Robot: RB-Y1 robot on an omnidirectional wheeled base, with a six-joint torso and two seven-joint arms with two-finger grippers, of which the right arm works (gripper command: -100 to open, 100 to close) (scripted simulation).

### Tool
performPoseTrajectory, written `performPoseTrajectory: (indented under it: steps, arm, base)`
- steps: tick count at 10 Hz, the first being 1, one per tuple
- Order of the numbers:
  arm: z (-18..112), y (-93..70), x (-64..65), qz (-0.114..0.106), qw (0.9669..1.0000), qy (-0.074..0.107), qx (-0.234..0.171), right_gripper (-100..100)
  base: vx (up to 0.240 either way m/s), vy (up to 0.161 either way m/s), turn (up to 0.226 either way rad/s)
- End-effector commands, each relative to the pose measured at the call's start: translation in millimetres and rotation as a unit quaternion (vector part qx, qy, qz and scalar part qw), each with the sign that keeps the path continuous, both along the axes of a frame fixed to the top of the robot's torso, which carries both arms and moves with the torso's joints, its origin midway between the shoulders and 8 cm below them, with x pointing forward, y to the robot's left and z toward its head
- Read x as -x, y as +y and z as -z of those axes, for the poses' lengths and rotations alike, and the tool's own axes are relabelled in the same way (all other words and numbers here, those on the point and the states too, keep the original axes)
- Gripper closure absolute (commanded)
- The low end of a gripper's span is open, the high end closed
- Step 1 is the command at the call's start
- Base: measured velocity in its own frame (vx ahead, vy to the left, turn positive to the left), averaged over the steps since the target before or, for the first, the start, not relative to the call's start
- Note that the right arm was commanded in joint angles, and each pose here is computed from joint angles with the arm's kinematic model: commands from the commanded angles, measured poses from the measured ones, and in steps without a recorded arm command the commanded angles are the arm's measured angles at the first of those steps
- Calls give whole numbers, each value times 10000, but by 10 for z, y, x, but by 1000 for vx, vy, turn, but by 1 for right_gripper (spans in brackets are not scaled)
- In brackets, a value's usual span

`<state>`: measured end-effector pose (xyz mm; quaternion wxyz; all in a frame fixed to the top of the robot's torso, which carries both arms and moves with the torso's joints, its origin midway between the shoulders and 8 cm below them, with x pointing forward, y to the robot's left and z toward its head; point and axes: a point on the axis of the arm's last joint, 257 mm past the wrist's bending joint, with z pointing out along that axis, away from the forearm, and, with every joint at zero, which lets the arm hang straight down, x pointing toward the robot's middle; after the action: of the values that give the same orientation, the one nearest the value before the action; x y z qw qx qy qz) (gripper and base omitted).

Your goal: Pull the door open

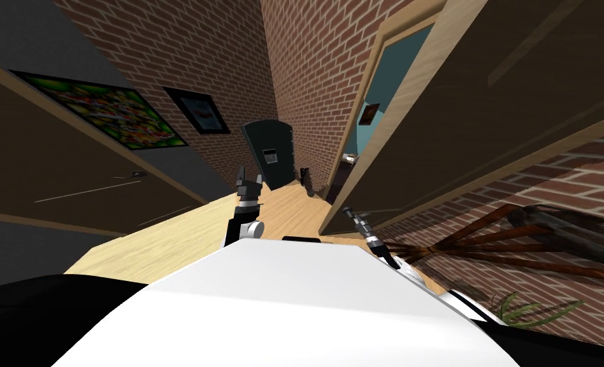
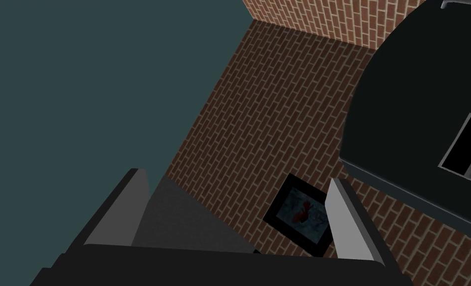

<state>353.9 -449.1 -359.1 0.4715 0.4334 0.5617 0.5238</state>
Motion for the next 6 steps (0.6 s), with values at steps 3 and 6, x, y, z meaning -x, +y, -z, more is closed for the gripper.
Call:
performPoseTrajectory:
  steps: [3,6]
  arm:
    - [-8,-37,72,-17,10000,-11,7,100]
    - [-21,-81,160,-38,10000,-25,17,100]
  base:
    - [-152,-65,160]
    - [-206,-101,181]
